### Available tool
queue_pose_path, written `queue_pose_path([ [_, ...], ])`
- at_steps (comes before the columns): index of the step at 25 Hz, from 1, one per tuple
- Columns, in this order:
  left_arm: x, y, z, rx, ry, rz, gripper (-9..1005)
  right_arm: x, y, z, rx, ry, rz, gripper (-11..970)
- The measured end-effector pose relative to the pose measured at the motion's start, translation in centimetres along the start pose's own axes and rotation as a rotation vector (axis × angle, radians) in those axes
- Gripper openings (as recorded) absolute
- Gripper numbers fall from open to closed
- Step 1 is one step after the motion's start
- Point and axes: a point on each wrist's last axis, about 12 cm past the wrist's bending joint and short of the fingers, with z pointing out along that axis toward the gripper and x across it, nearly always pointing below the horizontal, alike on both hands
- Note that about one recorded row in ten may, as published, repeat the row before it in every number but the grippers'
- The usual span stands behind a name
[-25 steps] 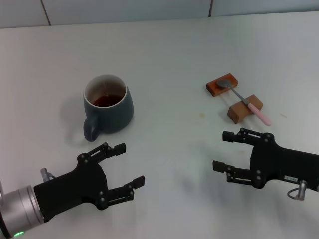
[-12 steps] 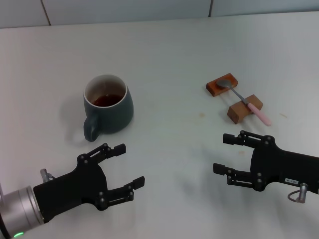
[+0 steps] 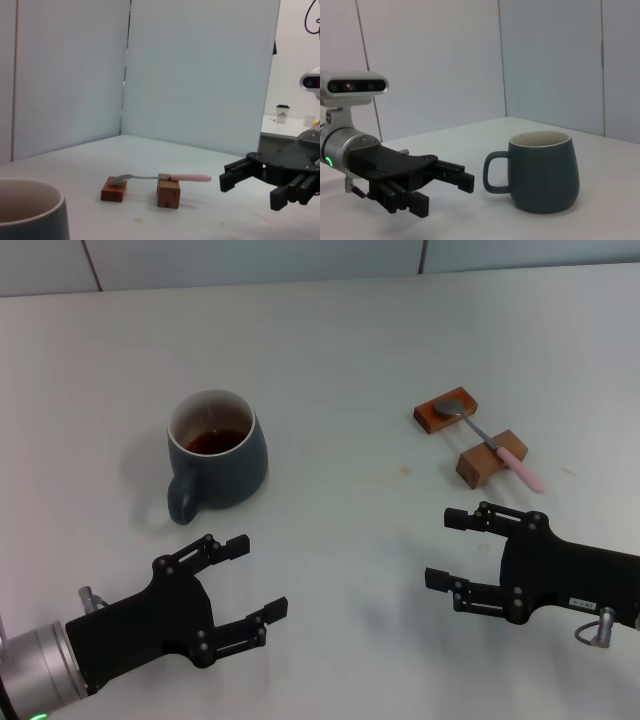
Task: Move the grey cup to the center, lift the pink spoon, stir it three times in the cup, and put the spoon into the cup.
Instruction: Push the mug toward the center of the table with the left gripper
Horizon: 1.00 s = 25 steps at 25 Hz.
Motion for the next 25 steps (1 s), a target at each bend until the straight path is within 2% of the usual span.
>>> queue_pose_path([
  [4,0.22,0.14,-0.05,-0.011,0.02,-0.004,840,-0.05,-0.04,0.06,-0.002,0.0,-0.002,752],
  [9,0.2,0.42,-0.08,-0.022,0.025,-0.025,640,-0.09,-0.04,0.13,-0.005,-0.002,-0.002,753],
  [16,0.14,0.47,-0.01,-0.018,0.027,-0.022,431,-0.09,-0.03,0.12,-0.005,-0.002,-0.002,752],
  [25,0.06,0.49,0.05,-0.02,0.02,-0.024,247,-0.11,-0.05,0.14,-0.005,-0.003,-0.002,753],
])
